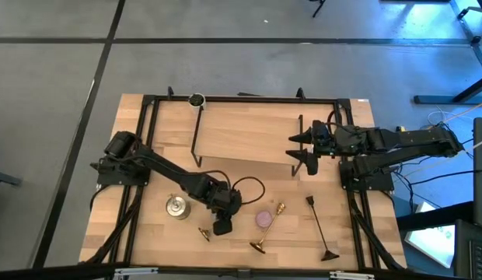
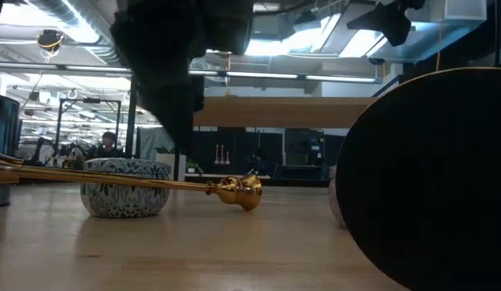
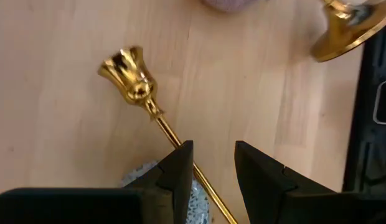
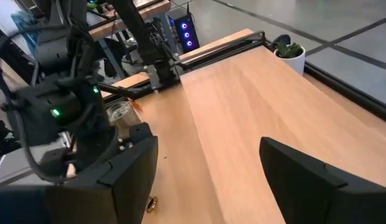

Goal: Pick & Place candle stick holders
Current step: Put the left gold candle holder on the shelf

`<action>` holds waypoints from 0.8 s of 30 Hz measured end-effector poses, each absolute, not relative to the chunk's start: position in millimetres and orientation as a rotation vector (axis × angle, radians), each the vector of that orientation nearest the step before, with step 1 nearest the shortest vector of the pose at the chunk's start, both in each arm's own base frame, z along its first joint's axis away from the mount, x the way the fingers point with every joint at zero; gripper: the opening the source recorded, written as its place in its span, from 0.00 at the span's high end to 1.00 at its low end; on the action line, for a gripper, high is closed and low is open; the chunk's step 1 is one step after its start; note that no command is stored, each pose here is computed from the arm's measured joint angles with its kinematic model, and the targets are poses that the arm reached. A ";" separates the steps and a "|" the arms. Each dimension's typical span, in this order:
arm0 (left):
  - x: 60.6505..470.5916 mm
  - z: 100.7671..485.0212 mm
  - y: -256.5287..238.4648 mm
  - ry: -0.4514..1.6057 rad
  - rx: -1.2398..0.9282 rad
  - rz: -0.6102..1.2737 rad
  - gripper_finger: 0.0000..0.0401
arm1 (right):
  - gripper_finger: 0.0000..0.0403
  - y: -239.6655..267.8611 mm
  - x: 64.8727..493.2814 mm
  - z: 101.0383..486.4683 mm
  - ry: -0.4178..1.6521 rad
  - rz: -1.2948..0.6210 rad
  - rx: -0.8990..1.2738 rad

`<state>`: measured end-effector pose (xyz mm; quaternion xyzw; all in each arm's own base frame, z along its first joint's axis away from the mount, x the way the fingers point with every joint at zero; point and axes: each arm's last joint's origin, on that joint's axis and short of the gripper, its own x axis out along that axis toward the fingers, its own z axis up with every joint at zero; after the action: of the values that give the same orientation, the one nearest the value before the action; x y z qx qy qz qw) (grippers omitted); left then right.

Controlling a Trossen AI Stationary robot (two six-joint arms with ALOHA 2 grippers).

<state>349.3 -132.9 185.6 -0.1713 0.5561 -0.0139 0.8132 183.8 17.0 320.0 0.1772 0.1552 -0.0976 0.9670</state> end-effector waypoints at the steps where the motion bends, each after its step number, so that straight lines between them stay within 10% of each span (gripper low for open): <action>1: 348.2 183.4 -133.3 1.205 -0.363 -0.025 0.72 | 0.29 17.0 183.8 320.0 0.313 -0.198 0.364; 24: 358.4 155.5 -123.6 1.301 -0.386 -0.060 0.72 | 0.29 25.0 189.3 307.5 0.410 -0.203 0.429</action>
<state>358.4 -123.6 155.5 -0.1783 0.6018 -0.0279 0.7780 189.3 25.0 307.5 0.2112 0.2017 -0.1001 0.9511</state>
